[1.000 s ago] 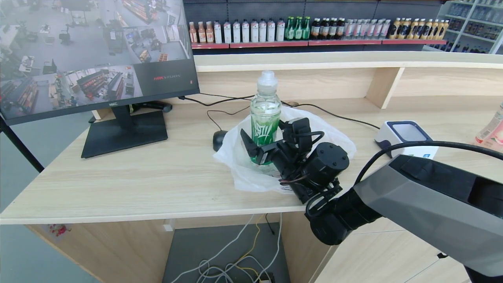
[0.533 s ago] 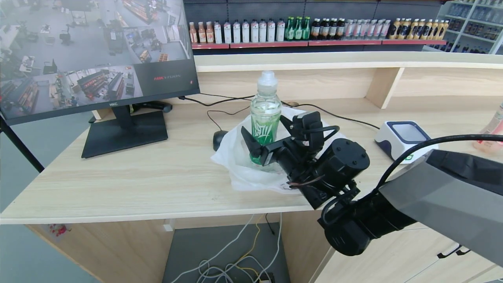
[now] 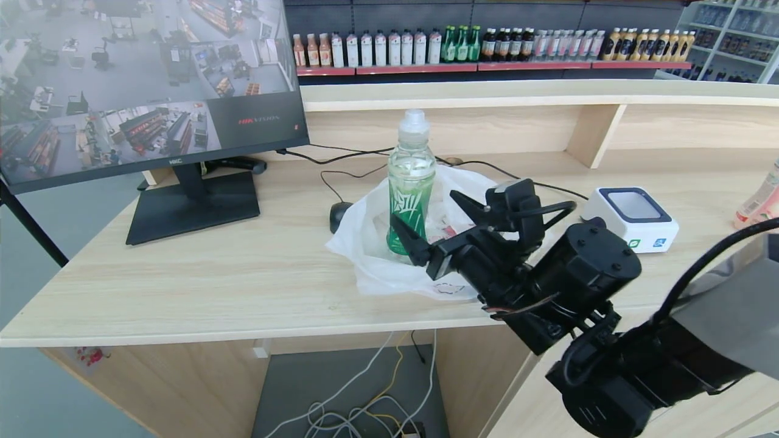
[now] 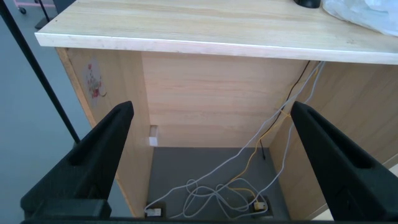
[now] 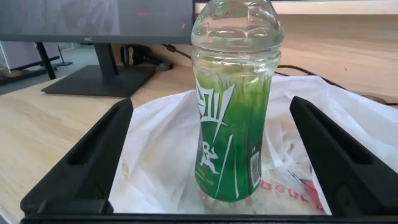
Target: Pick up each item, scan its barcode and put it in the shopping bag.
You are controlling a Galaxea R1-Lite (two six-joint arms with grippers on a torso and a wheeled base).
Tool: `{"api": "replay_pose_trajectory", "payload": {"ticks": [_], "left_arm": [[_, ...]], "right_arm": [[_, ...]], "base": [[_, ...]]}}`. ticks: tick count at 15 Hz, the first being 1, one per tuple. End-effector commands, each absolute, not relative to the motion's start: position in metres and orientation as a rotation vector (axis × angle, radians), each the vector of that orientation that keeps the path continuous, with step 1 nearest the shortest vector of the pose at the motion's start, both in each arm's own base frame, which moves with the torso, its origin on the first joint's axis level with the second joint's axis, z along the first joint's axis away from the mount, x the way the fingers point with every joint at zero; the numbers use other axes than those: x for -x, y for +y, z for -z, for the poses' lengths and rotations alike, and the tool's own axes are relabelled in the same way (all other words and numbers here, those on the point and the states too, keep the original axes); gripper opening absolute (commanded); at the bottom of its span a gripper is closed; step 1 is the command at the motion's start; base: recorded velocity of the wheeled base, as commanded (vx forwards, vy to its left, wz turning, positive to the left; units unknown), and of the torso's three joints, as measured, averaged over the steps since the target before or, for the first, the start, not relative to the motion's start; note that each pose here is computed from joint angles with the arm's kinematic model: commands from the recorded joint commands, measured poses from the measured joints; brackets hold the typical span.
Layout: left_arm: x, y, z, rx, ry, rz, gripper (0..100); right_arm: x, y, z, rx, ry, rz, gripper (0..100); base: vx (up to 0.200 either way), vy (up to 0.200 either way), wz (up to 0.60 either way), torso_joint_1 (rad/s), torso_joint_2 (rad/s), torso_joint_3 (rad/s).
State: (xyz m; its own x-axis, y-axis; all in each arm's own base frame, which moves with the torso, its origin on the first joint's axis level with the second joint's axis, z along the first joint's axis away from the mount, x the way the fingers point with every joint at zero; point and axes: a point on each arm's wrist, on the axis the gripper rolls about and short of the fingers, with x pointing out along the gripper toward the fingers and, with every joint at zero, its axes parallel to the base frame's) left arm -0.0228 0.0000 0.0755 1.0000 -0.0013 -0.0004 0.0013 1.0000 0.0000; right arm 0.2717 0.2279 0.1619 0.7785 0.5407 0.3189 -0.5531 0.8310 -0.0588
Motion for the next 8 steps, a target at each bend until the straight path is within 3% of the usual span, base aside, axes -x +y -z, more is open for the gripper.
{"api": "replay_pose_trajectory", "payload": {"ticks": [1, 8], "left_arm": [[0.023, 0.0, -0.075, 0.0, 0.0, 0.002, 100], [0.023, 0.0, -0.075, 0.0, 0.0, 0.002, 100]], "right_arm": [[-0.235, 0.197, -0.178, -0.036, -0.325, -0.595, 100], [-0.177, 0.147, -0.173, -0.021, -0.254, -0.607, 100]], "base": [[0.0, 0.0, 0.0, 0.0, 0.0, 0.0], [0.0, 0.0, 0.0, 0.0, 0.0, 0.0]]}}
